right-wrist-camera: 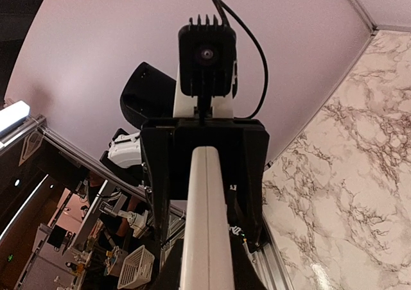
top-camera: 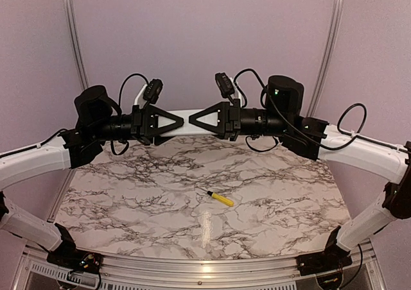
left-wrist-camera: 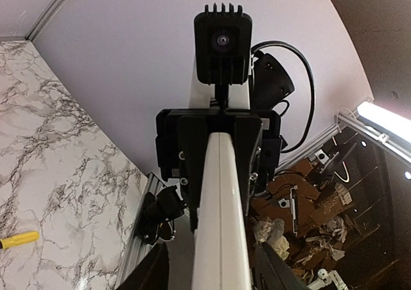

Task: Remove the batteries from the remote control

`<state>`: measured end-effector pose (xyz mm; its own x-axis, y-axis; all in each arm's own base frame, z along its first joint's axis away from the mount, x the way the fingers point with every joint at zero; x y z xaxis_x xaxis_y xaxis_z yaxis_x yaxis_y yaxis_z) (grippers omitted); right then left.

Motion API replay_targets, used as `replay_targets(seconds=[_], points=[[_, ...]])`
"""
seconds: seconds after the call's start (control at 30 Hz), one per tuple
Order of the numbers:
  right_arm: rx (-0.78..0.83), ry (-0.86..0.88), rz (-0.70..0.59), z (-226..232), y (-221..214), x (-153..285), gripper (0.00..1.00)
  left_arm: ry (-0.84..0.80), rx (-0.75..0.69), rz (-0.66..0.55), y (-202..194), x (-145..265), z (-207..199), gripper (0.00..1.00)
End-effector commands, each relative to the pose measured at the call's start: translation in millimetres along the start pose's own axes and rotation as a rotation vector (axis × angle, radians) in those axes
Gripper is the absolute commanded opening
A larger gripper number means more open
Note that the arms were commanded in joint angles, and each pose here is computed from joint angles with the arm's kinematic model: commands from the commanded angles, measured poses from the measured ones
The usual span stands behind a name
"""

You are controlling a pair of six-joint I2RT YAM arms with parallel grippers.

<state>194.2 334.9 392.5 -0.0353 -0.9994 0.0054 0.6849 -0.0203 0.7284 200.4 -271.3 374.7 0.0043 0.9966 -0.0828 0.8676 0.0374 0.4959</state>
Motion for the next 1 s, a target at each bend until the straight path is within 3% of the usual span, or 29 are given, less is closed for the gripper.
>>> replay_targets(seconds=[0.0, 0.1, 0.17, 0.33, 0.37, 0.43, 0.5, 0.6, 0.67, 0.97], points=[[0.043, 0.064, -0.030, 20, 14, -1, 0.00, -0.017, -0.014, 0.024, 1, -9, -1, 0.39], [0.041, 0.061, -0.031, 19, 13, 0, 0.00, -0.009, -0.005, 0.022, 1, -11, 2, 0.09], [0.041, 0.058, -0.030, 19, 12, 1, 0.00, -0.002, 0.002, 0.013, 1, -12, 3, 0.00], [0.036, 0.034, -0.021, 18, 11, 2, 0.00, 0.009, 0.013, -0.015, 3, -10, 1, 0.00], [0.040, 0.025, -0.020, 18, 11, 3, 0.05, 0.010, 0.013, -0.019, 3, -10, 1, 0.00], [0.047, 0.000, -0.014, 18, 12, 4, 0.19, 0.010, 0.011, -0.025, 3, -9, -2, 0.00], [0.061, -0.044, -0.009, 17, 14, 6, 0.45, 0.022, 0.009, -0.031, 3, -7, -3, 0.00], [0.067, -0.121, -0.002, 13, 15, 15, 0.72, 0.048, 0.001, -0.039, 0, -2, -5, 0.00], [0.070, -0.151, -0.006, 11, 17, 21, 0.79, 0.072, -0.003, -0.048, -2, 1, -4, 0.00], [0.064, -0.302, 0.031, 3, 14, 51, 0.84, 0.175, -0.007, -0.077, -4, 8, 3, 0.00]])
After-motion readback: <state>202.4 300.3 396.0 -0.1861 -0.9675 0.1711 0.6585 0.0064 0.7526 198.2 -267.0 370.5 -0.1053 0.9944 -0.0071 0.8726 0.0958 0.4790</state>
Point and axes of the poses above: each gripper's point midway between its finger pads, its own x axis back along the fingers, its own z axis along the line the jaws close on, y = z × x, the point moved 8 cm from there along x, back along the fingers, and after that the axes turned 8 degrees about x, right-handed, at the moved point
